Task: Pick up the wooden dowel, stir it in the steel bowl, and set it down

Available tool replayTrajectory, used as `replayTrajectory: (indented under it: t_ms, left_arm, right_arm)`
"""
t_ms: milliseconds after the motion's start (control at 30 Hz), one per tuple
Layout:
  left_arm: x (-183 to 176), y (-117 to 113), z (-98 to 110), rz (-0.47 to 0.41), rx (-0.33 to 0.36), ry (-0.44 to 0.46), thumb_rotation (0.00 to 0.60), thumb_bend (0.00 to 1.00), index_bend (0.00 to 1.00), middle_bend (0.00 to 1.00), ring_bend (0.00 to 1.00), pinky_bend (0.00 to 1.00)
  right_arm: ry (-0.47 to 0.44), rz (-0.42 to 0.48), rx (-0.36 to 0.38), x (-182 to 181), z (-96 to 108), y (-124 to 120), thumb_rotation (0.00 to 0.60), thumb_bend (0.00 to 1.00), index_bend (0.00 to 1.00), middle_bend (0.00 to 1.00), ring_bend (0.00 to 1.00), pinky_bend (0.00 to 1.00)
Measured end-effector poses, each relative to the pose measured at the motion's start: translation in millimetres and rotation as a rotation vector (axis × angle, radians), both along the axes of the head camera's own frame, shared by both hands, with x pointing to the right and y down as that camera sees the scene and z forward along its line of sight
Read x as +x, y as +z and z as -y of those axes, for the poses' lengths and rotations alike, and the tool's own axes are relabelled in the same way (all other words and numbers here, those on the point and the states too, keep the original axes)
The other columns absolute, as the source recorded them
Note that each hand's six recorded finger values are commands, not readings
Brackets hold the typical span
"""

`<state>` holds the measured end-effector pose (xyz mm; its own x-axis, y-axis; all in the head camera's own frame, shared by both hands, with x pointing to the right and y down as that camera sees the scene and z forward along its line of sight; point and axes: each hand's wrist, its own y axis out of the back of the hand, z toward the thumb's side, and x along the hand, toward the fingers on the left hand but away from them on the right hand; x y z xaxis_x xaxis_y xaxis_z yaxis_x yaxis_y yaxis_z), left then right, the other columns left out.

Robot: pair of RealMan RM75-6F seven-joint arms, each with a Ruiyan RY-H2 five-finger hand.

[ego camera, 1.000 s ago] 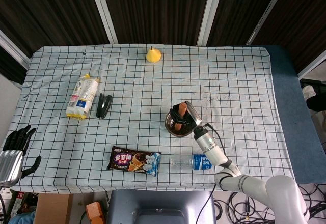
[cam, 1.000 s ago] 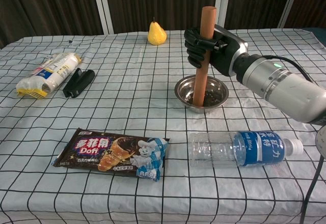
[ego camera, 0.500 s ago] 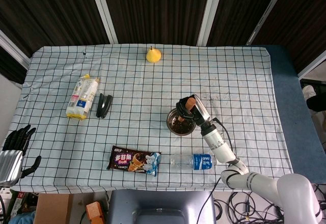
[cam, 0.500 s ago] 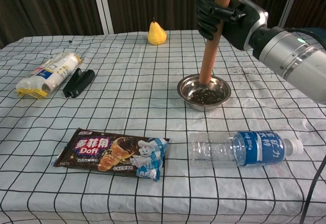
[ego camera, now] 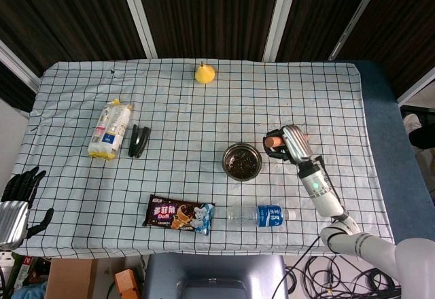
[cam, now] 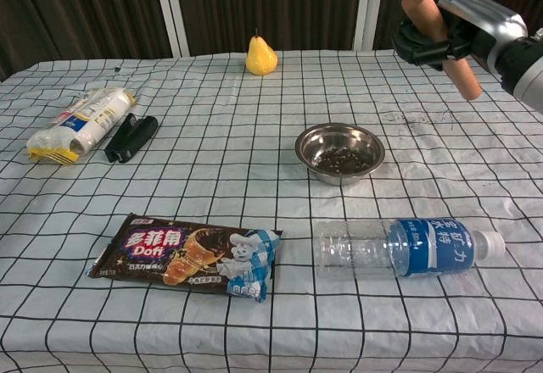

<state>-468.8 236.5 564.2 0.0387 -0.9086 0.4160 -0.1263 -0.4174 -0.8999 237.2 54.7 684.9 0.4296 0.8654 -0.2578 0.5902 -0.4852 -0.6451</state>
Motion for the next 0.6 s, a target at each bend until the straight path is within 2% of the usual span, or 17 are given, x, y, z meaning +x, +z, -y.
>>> replayTrajectory:
  t_ms: [133,267,333,400,467,600]
  left_arm:
    - [2,3,0,0.001,-0.009,0.007,0.600,0.38,0.00,0.00,0.00,0.06]
    - [4,6,-1,-0.003,-0.022,0.010,0.600,0.38,0.00,0.00,0.00,0.06]
    - [4,9,-1,-0.003,-0.039,0.008,0.600,0.38,0.00,0.00,0.00,0.06]
    - [4,12,0,-0.003,-0.052,0.008,0.600,0.38,0.00,0.00,0.00,0.06]
    - [4,12,0,-0.007,-0.054,0.007,0.600,0.38,0.00,0.00,0.00,0.06]
    - [3,15,0,-0.026,-0.075,0.001,0.600,0.38,0.00,0.00,0.00,0.07]
  right_arm:
    - [-0.043,-0.253,0.023,36,-12,22,0.581,1.00,1.00,0.97,0.92,0.88]
    - [-0.068,-0.389,-0.004,56,-25,45,0.526,1.00,1.00,0.92,0.87,0.83]
    - [-0.073,-0.426,-0.031,61,-31,56,0.516,0.98,0.97,0.85,0.81,0.77]
    - [-0.078,-0.461,-0.070,67,-38,68,0.499,0.92,0.90,0.77,0.74,0.71]
    - [-0.082,-0.488,-0.113,71,-43,78,0.474,0.83,0.78,0.68,0.64,0.62]
    - [-0.073,-0.520,-0.171,77,-48,90,0.427,0.67,0.39,0.40,0.36,0.44]
